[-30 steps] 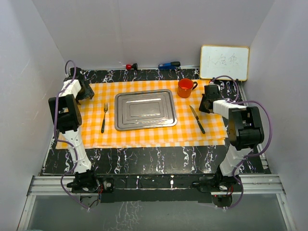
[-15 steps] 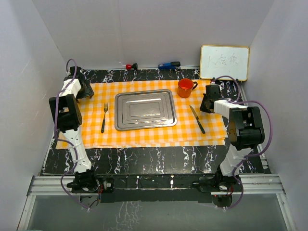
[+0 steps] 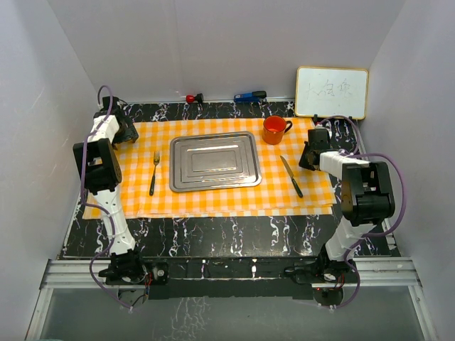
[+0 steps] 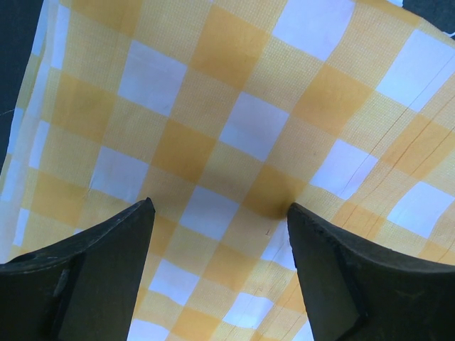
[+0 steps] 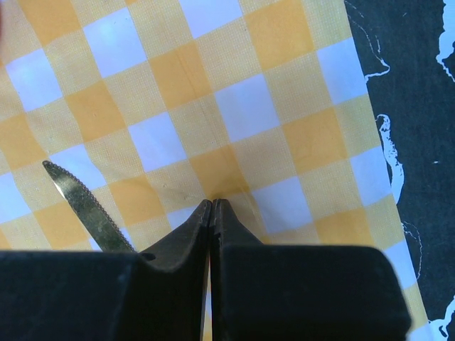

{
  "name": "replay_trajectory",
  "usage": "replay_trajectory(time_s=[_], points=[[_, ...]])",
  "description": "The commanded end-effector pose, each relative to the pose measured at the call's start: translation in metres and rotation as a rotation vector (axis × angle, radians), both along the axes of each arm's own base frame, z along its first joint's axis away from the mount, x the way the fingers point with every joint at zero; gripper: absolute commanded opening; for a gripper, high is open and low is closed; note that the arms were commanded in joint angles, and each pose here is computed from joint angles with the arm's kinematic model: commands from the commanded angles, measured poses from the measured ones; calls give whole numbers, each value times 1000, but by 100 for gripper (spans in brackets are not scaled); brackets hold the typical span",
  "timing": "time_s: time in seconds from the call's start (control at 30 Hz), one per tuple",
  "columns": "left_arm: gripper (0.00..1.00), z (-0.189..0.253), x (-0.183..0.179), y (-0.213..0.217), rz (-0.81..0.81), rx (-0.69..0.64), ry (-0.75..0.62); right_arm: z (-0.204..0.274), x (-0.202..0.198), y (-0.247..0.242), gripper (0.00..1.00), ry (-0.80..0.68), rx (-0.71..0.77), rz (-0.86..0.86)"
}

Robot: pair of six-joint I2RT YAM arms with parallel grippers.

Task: Set the dinner table for one person
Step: Adjust the napkin at the center of the board.

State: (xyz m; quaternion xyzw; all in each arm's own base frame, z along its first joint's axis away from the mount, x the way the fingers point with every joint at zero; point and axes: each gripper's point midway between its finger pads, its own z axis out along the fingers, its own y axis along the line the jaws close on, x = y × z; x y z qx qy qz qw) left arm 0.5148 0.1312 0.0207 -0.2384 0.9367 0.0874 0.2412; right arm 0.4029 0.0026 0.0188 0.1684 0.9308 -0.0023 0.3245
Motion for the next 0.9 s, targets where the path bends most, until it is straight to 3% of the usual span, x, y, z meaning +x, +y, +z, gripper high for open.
replay_trajectory(time_s=[0.0, 0.23, 0.3, 0.47, 0.63, 0.8, 0.87], points=[[75, -43, -19, 9, 15, 15, 100, -40, -67, -19, 0, 255, -56, -32], [83, -31, -22, 11, 24, 31, 105, -26, -57, -29, 0, 219, -102, -77], [87, -16, -19, 10, 25, 28, 81, -15, -50, -37, 5, 203, -141, -101], [95, 46, -9, 1, 5, 49, -16, 43, -26, -46, 20, 69, -184, -122], [99, 115, -12, -22, -32, 56, -94, 91, -18, -33, 24, -43, -156, -87], [99, 154, -28, -73, -124, 64, -122, 157, -24, 0, 25, -258, -83, -22], [99, 167, -37, -94, -160, 87, -147, 192, -30, 13, 30, -374, -62, 5]])
